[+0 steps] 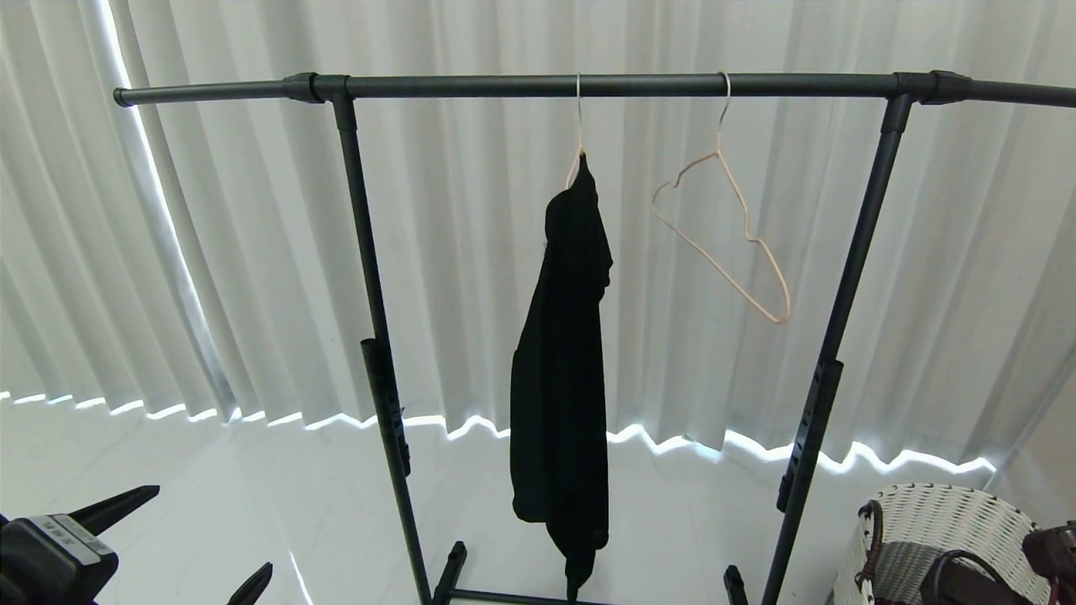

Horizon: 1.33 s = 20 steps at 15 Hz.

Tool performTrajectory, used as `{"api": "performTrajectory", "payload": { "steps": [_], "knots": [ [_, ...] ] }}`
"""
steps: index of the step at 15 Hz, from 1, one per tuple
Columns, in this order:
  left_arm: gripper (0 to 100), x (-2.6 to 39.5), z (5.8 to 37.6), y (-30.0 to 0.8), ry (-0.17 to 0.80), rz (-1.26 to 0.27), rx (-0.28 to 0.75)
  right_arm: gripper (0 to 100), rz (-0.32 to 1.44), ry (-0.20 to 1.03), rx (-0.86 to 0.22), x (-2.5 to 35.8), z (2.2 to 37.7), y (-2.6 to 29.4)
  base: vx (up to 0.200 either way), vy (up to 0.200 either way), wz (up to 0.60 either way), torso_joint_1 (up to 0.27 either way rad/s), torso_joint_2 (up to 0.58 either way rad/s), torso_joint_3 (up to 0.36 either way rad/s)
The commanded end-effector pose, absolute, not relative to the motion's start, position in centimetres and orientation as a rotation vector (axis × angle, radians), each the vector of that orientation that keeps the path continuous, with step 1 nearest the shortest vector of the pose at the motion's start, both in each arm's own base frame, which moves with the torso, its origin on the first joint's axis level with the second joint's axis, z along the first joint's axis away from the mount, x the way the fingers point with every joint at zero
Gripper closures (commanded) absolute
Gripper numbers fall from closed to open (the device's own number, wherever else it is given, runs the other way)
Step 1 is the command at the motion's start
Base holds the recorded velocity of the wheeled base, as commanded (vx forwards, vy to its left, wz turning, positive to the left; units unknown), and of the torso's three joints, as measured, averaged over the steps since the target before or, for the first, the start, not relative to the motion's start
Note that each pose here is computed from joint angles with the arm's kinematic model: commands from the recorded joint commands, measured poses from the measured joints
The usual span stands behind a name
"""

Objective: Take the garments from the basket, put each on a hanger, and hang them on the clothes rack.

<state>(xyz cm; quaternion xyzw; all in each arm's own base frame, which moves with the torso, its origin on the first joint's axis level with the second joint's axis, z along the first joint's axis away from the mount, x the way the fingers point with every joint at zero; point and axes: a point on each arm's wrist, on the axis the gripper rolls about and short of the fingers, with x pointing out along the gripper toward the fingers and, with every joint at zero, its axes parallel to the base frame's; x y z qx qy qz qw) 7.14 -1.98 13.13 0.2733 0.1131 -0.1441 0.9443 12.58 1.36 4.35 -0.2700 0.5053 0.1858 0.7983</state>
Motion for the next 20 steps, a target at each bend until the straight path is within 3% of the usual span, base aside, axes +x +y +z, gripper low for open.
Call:
{"api": "performTrajectory", "payload": {
  "steps": [1, 4, 9, 16, 20],
  "knots": [
    [0, 7.0, 13.3, -2.0, 0.214, -0.295, 0.556, 0, 0.412, 1.132, -0.575, 13.5, 3.5, 1.5, 0.0, 0.0, 0.0, 0.0, 0.0, 0.0],
    [0, 6.8, 13.4, -1.9, 0.203, -0.288, 0.555, 0, 0.415, 1.151, -0.575, 16.5, 2.6, 1.8, 0.0, 0.0, 0.0, 0.0, 0.0, 0.0],
    [0, 6.4, 13.6, -1.7, 0.174, -0.263, 0.575, 0, 0.389, 1.189, -0.542, 18.2, 0.0, 2.0, 0.0, 0.0, 0.0, 0.0, 0.0, 0.0],
    [0, 6.0, 13.6, -1.6, 0.156, -0.249, 0.581, 0, 0.256, 1.172, -0.614, 20.7, -3.3, 2.0, 0.0, 0.0, 0.0, 0.0, 0.0, 0.0],
    [0, 6.0, 13.5, -1.6, 0.159, -0.25, 0.58, 0, 0.229, 1.178, -0.631, 20.7, -3.4, 1.9, 0.0, 0.0, 0.0, 0.0, 0.0, 0.0]
  ]
}}
